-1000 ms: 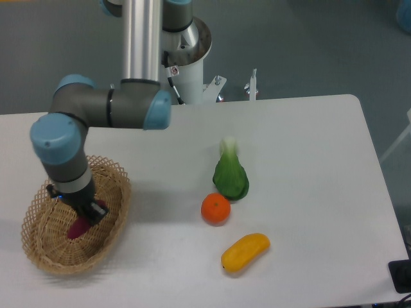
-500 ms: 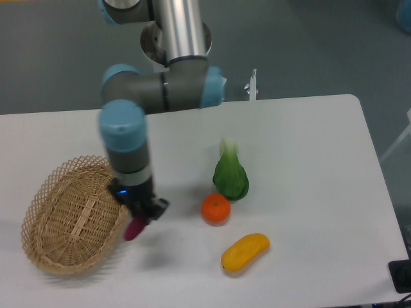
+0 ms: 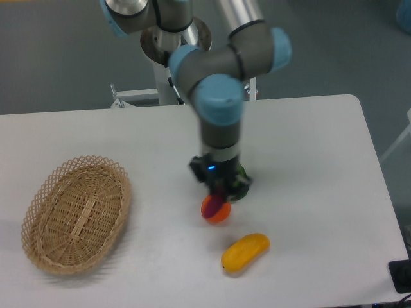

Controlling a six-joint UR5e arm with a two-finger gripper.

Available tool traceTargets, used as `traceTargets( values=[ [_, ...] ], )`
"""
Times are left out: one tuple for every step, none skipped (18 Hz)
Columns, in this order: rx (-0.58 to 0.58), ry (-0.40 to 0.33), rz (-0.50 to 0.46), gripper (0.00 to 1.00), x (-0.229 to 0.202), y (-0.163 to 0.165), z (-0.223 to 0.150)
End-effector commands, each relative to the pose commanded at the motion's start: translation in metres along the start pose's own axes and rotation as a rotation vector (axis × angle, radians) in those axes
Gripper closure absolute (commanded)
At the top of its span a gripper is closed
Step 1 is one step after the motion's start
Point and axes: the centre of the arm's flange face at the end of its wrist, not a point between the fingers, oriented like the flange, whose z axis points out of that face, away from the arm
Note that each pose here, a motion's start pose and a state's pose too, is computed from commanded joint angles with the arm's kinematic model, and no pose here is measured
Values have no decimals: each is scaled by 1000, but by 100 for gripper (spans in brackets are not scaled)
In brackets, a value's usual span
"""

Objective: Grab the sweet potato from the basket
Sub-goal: 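Lift the sweet potato out of the basket and carry it past the orange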

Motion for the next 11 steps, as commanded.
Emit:
traceTargets(
  values=[
    [-2, -1, 5, 73, -9, 10, 0],
    [-3, -6, 23, 73, -18, 19, -2],
    [-5, -9, 56, 73, -25, 26, -3],
    [-8, -12, 82, 73, -34, 36, -4],
    [-15, -8, 110, 73, -42, 47, -4],
    [-18, -1, 133, 73, -48, 54, -6],
    [-22, 3, 148, 73, -55, 61, -10],
    [-24, 3, 162, 73, -62, 67, -14],
    [-27, 4, 177, 73, -69, 72, -20],
    [-29, 1, 200, 73, -77, 76, -26],
    [-32, 5, 216, 73, -86, 80, -30]
  ],
)
